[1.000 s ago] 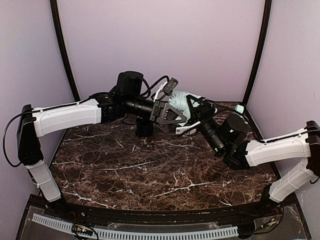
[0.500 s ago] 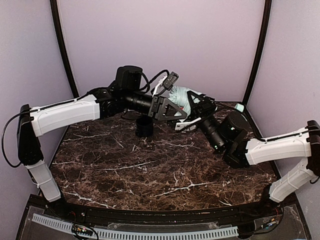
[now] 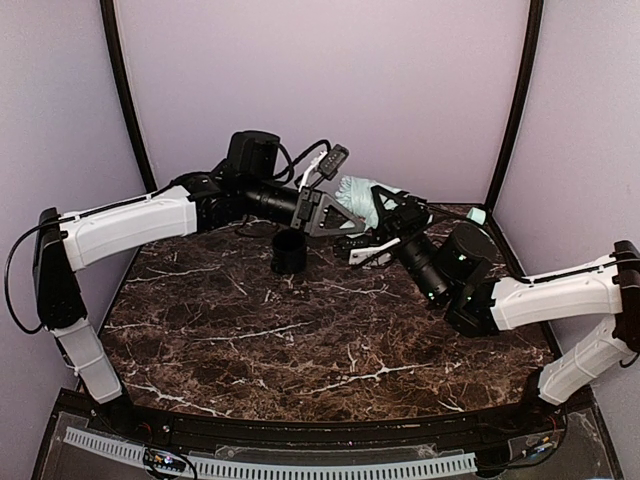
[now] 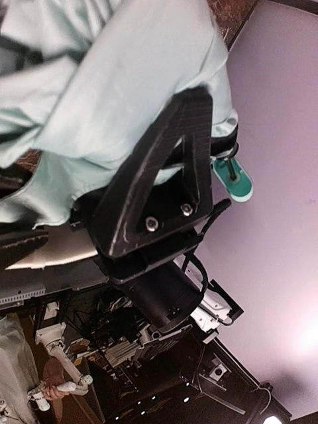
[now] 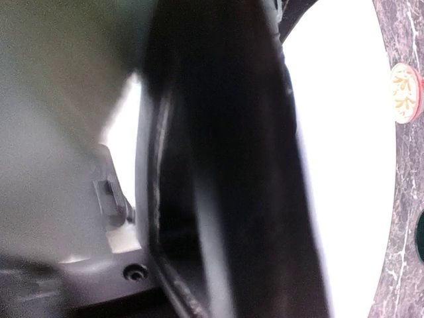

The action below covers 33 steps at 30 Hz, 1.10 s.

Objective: Put away the umbrella

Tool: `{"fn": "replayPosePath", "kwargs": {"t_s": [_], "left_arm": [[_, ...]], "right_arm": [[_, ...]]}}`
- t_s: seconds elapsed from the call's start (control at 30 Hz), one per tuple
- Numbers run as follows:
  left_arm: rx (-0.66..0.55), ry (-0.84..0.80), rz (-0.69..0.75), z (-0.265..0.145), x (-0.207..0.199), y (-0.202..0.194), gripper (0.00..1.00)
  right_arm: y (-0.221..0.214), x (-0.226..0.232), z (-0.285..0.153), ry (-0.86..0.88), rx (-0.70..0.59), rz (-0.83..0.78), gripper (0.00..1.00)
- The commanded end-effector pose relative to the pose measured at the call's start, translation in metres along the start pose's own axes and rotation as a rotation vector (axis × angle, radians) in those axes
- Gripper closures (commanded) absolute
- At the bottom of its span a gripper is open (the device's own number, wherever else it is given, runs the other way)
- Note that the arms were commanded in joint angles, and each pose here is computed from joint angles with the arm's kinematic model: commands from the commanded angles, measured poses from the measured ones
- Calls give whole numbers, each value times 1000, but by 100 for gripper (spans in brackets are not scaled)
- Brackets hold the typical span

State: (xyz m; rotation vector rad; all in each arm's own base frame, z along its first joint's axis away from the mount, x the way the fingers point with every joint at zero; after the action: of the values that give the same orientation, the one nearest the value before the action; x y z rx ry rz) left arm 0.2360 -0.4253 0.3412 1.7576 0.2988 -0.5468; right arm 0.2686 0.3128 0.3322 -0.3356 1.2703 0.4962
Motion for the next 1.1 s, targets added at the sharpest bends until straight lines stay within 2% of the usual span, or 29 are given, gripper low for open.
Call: {"fn": "replayPosePath", "kwargs": {"t_s": [0.0, 0.23, 0.4, 0.53, 0.6, 0.7, 0.9, 0.97, 1.07], "left_arm": [[-53, 17, 25, -16, -1, 15, 86], [-59, 27, 92, -22, -8, 23, 100], [-68, 49, 191, -28, -12, 19, 100], [-49, 227, 279, -36, 17, -16, 100], [-52, 288, 301, -38, 28, -25, 100], [-100, 287, 346, -35, 23, -23, 100], [-172, 198, 455, -11, -23, -20, 100], [-178, 213, 445, -12, -23, -23, 100], [-175, 317, 406, -22, 1, -40, 100]], "right_arm": [[24, 7, -9, 24, -115, -18, 100], [26, 16, -9, 59, -121, -19, 100], [25, 11, -8, 51, -113, 18, 100], [25, -18, -6, 27, -115, 216, 100], [30, -23, -6, 100, -152, 313, 100], [41, -37, -3, 250, -212, 542, 100], [14, -39, 21, 292, -55, 855, 100], [1, -39, 28, 328, -19, 1009, 100], [-9, -37, 32, 411, -19, 1203, 100]]}}
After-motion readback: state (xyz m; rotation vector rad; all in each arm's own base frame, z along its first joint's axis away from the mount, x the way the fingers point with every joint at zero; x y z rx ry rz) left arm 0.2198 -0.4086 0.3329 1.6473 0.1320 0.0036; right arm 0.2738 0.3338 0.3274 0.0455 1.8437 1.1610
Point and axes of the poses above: each gripper's point midway between its finger pads, its own z axis out along the fingers, its own x axis along the line the jaws close on, y = z × x, the point moved 2 cm from there along -z, back along the fingers, and after that the axes turned 8 degrees about z, right-handed, at the moved point
